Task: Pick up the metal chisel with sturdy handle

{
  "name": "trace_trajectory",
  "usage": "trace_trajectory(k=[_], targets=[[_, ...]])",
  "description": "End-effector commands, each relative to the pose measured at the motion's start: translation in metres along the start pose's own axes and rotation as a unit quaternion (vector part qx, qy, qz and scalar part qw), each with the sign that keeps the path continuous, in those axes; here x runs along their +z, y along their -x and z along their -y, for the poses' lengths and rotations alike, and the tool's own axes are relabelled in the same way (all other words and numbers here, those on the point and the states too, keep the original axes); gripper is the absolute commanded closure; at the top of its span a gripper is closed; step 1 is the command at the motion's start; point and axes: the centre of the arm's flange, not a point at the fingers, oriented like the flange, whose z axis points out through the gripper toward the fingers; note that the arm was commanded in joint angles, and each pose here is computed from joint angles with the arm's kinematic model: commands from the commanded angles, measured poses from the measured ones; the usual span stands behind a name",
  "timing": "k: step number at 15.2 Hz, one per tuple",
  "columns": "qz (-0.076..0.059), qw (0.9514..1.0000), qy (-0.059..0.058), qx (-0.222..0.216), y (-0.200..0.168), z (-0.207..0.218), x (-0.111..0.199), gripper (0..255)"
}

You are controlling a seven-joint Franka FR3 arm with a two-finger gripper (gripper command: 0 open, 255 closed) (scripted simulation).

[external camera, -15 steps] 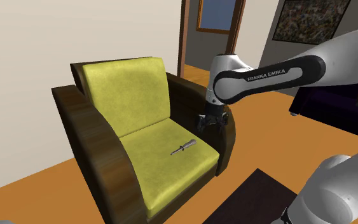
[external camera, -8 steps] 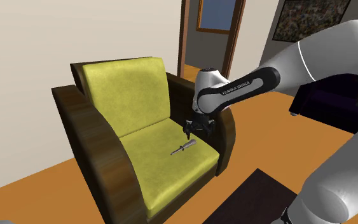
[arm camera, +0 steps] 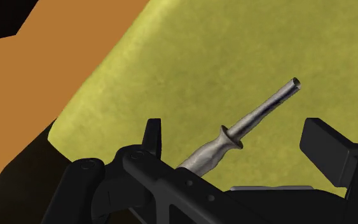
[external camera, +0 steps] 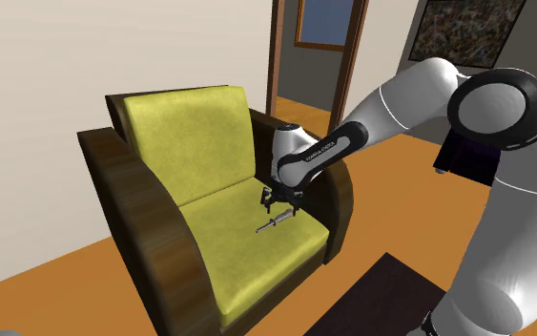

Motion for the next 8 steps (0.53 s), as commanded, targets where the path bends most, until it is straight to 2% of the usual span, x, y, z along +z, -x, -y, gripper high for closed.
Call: trace_trajectory(k=[1, 7, 8], targets=[[-0.004, 0.9995, 0.004, 0.030, -0.014, 0.012, 0.018, 0], [-0.014, 0.9931, 0.016, 0.116, -0.062, 0.036, 0.076, 0], [-0.015, 0.9926, 0.016, 0.119, -0.064, 0.037, 0.078, 0]])
